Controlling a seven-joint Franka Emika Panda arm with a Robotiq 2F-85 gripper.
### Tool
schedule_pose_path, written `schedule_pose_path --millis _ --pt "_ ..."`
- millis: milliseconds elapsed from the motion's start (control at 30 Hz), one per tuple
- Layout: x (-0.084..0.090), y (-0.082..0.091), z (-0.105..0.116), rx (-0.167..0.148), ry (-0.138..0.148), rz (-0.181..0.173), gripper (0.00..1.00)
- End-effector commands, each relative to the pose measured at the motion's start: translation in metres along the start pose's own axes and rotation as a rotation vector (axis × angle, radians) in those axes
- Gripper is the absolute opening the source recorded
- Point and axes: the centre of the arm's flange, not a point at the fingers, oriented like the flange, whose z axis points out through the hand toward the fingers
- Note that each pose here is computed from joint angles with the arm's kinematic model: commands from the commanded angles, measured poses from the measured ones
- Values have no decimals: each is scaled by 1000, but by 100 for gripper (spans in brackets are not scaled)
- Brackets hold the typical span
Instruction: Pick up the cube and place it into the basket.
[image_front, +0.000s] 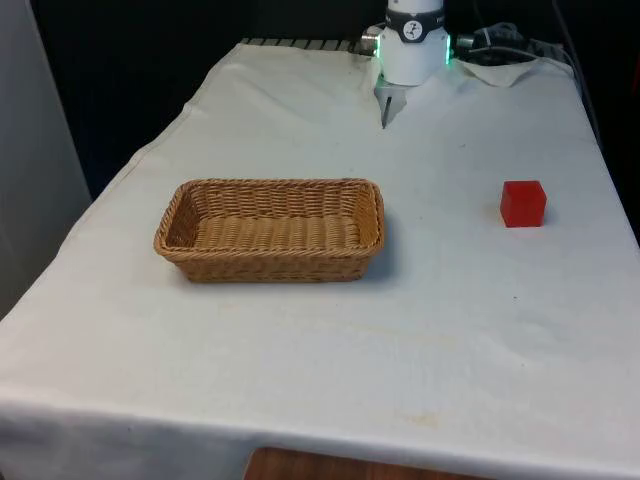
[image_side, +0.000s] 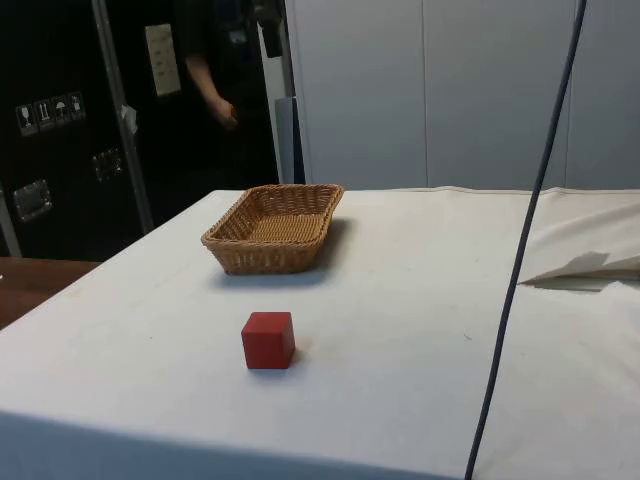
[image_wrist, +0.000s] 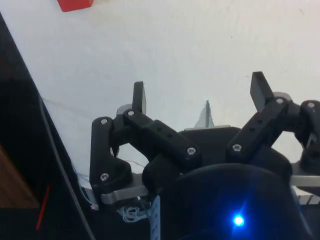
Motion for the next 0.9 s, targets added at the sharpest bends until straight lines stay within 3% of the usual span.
schedule_pose_path --millis 0,300,533,567,833,867 --pt "1 -5 0 -4 2 2 100" --pt "0 -23 1 -4 -1 -4 100" --pt "-2 -43 0 -22 7 -3 100" --pt "0 -40 1 -11 0 -6 100" --pt "-7 -61 5 -51 12 -4 100" --pt "-4 -58 5 -41 -5 -7 100"
